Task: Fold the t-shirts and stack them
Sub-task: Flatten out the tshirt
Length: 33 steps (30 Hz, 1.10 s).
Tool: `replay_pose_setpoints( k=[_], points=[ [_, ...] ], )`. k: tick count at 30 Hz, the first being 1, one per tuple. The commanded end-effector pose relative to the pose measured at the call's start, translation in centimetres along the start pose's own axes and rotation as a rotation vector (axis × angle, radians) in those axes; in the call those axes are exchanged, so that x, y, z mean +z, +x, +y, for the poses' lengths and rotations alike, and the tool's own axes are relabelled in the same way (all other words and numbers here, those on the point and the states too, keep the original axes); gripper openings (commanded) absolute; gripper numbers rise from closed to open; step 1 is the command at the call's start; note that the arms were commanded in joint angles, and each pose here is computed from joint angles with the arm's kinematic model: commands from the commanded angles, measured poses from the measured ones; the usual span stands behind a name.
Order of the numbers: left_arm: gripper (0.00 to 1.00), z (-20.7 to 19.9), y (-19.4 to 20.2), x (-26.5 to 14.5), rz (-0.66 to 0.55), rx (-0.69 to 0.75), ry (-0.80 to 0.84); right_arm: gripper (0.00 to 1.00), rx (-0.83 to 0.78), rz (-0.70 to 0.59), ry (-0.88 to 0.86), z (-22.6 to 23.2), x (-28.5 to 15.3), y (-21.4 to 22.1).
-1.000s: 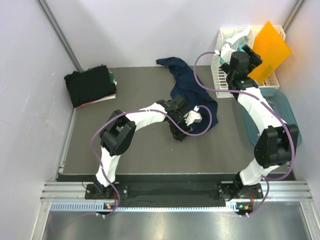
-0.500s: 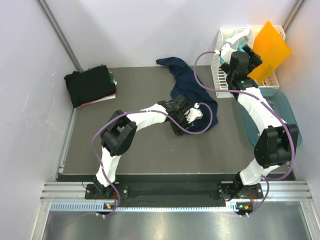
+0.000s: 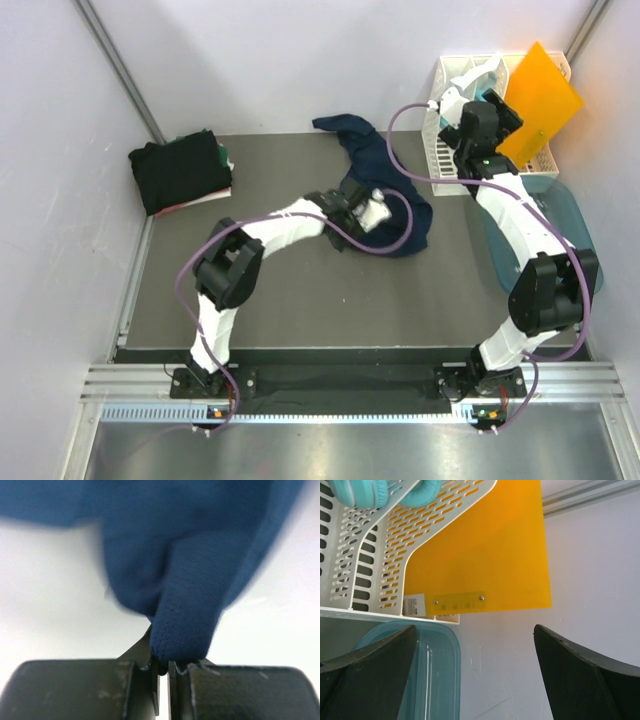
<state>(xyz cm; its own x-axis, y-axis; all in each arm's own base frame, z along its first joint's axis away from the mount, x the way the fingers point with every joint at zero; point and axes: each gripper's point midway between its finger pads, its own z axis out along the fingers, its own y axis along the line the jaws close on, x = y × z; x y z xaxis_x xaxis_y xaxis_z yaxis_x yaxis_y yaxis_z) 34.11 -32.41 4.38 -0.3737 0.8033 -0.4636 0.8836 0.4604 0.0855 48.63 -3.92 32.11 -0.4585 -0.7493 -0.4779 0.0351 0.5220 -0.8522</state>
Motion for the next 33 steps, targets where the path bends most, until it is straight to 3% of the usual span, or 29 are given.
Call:
replay_pose_setpoints(
  k=[1,4,8,20,24,25,28,31,33],
  points=[
    [0.0,11.9,-1.8,-11.6,-0.101,-0.106,-0.318,1.0,0.043,-0.044,-0.016,-1.3,-1.0,-0.6],
    [0.0,16.8,-0.2,-16.4,-0.093,-0.145,-0.416,1.0,0.034,-0.048,-0.051,-0.4,-0.8,-0.6],
    [0.0,20.3,3.8,-20.6,0.025,-0.18,-0.47,1.0,0.025,-0.058,-0.085,0.4,-0.6,-1.0],
    [0.0,25.4,18.1,-24.9,0.435,-0.331,-0.6,1.0,0.031,-0.08,-0.205,3.6,-0.2,-2.2],
    [0.0,27.2,20.2,-26.0,0.487,-0.377,-0.667,1.0,0.024,-0.101,-0.445,7.4,-1.6,-2.8],
    [0.0,27.5,20.2,-26.3,0.485,-0.383,-0.676,1.0,0.034,-0.162,-0.545,8.8,-2.7,-4.1],
    [0.0,27.3,20.1,-25.3,0.469,-0.408,-0.637,0.95,0.029,-0.198,-0.778,13.6,-5.8,-4.2],
    [0.0,26.8,19.8,-23.8,0.455,-0.436,-0.584,0.93,-0.004,-0.198,-0.936,17.9,-8.6,-3.2],
    [0.0,26.4,19.8,-23.0,0.455,-0.449,-0.549,0.92,-0.056,-0.274,-0.974,19.9,-10.7,-4.2]
  ],
)
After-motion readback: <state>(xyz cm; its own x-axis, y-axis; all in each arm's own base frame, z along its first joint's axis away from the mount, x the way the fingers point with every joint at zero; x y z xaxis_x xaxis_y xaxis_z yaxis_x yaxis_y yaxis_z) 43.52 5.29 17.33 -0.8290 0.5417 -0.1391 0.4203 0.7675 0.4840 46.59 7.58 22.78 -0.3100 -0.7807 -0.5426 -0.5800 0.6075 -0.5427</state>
